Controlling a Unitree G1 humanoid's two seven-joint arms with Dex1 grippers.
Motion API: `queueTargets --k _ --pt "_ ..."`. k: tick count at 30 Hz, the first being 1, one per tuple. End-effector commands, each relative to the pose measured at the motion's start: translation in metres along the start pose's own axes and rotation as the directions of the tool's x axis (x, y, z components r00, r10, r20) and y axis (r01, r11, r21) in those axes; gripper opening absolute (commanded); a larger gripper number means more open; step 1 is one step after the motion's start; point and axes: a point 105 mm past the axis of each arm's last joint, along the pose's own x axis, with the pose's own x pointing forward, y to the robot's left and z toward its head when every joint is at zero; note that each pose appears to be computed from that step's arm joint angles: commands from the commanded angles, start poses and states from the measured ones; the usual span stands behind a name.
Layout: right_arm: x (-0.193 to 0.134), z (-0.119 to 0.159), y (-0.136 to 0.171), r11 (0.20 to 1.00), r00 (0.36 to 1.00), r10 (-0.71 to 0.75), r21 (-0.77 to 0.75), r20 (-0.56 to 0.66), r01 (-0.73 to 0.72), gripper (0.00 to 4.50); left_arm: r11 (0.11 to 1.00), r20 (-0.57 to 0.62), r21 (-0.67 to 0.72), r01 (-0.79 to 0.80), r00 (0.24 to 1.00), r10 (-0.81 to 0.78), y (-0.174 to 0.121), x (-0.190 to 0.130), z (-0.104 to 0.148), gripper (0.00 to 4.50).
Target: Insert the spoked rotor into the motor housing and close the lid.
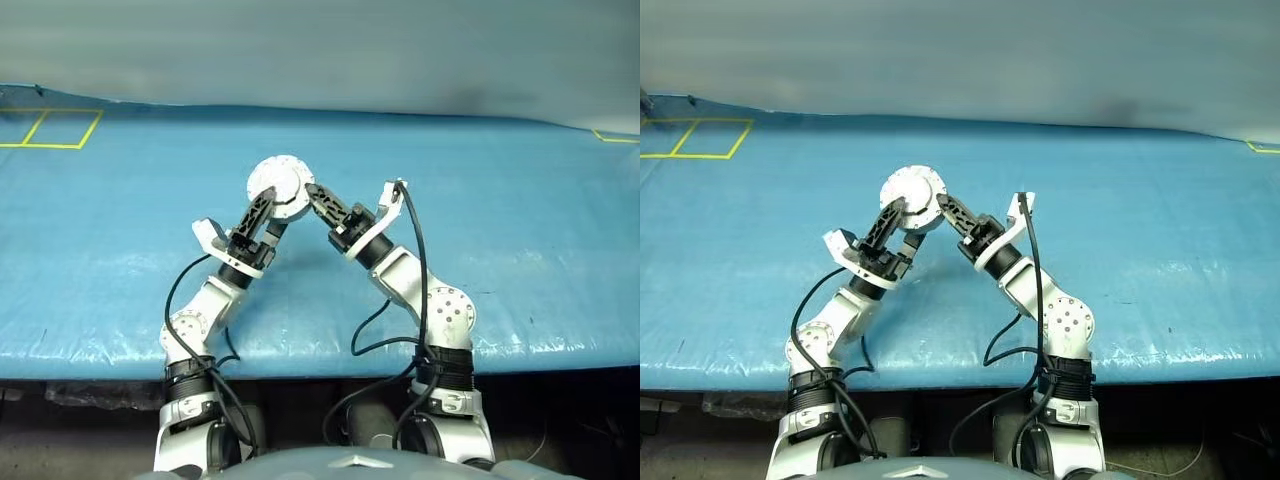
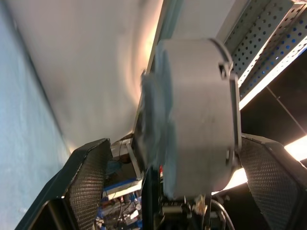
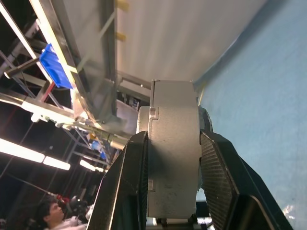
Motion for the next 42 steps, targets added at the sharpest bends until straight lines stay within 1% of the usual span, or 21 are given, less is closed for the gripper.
queueTargets --k 1,3,7,9,10,13,14,15,20,23,25,26,28,31,32,35,37,38,40,42 --pt "0.004 -0.011 0.027 0.992 0.992 0.126 0.017 -0.001 -0.126 1.2 0.999 0.005 -0.003 0.044 0.999 -0.044 -0.008 0.003 0.001 4.45" --pt "0.004 -0.012 0.026 0.992 0.992 0.125 0.017 -0.003 -0.124 1.2 0.999 0.003 0.001 0.043 0.999 -0.043 -0.008 0.003 0.001 4.45" --pt "0.004 -0.013 0.026 0.992 0.992 0.122 0.016 -0.005 -0.122 1.2 0.997 0.045 0.067 0.048 0.998 -0.051 -0.009 0.003 0.007 4.45" --pt "0.004 -0.013 0.026 0.992 0.992 0.122 0.016 -0.005 -0.122 1.2 0.996 0.075 0.064 0.069 0.994 -0.073 -0.011 0.002 0.01 4.08" --pt "0.004 -0.013 0.026 0.992 0.992 0.122 0.016 -0.005 -0.122 1.2 0.994 0.068 0.066 0.082 0.994 -0.086 -0.012 0.002 0.009 3.86" --pt "0.004 -0.013 0.026 0.992 0.992 0.124 0.017 -0.006 -0.124 1.2 0.994 0.046 0.068 0.082 0.995 -0.085 -0.012 0.002 0.005 2.84" --pt "0.004 -0.013 0.026 0.992 0.992 0.125 0.017 -0.006 -0.125 1.2 0.995 0.043 0.066 0.079 0.996 -0.082 -0.011 0.001 0.004 2.57" --pt "0.004 -0.013 0.026 0.992 0.992 0.126 0.017 -0.005 -0.126 1.2 0.995 0.036 0.063 0.079 0.996 -0.081 -0.011 0.001 0.003 2.45" --pt "0.004 -0.014 0.026 0.992 0.992 0.127 0.019 -0.006 -0.127 1.2 0.996 0.012 0.058 0.067 0.998 -0.068 -0.009 -0.001 -0.001 2.45" --pt "0.003 -0.015 0.028 0.989 0.989 0.146 0.027 -0.017 -0.145 1.2 0.998 0.009 0.062 0.001 1.0 -0.001 0.0 -0.002 -0.001 2.45" --pt "0.001 -0.015 0.031 0.984 0.984 0.179 -0.001 -0.027 -0.179 1.2 0.998 0.018 0.057 -0.013 1.0 0.012 0.002 -0.002 0.0 2.45" --pt "0.001 -0.015 0.03 0.985 0.985 0.171 -0.021 -0.028 -0.172 1.2 0.998 0.025 0.058 -0.018 1.0 0.016 0.002 -0.003 0.0 2.45" --pt "0.001 -0.016 0.025 0.988 0.989 0.141 -0.052 -0.04 -0.143 1.93 0.996 0.05 0.074 -0.042 0.998 0.038 0.005 -0.005 0.005 2.45" --pt "0.004 -0.011 0.013 0.994 0.999 0.05 -0.099 -0.012 -0.05 2.8 0.993 0.086 0.093 -0.078 0.994 0.07 0.009 -0.009 0.012 2.45" --pt "0.004 -0.01 0.009 0.992 1.0 0.027 -0.127 -0.002 -0.027 3.16 0.989 0.113 0.108 -0.105 0.989 0.093 0.011 -0.012 0.017 2.45" --pt "0.003 -0.003 -0.005 0.977 0.998 -0.051 -0.205 0.038 0.058 3.16 0.967 0.237 0.154 -0.202 0.958 0.162 0.019 -0.025 0.041 2.45" --pt "0.002 -0.002 -0.009 0.97 0.997 -0.064 -0.231 0.047 0.073 3.16 0.951 0.3 0.19 -0.242 0.937 0.178 0.02 -0.03 0.052 2.45" --pt "0.001 -0.002 -0.009 0.967 0.997 -0.064 -0.243 0.045 0.073 3.16 0.94 0.357 0.203 -0.274 0.915 0.19 0.021 -0.035 0.064 2.45" --pt "-0.002 -0.003 -0.01 0.961 0.997 -0.067 -0.265 0.041 0.076 3.16 0.897 0.479 0.223 -0.382 0.844 0.24 0.025 -0.046 0.091 2.45" --pt "-0.003 -0.004 -0.01 0.958 0.997 -0.068 -0.275 0.039 0.076 3.16 0.867 0.543 0.23 -0.442 0.798 0.263 0.026 -0.051 0.107 2.45"
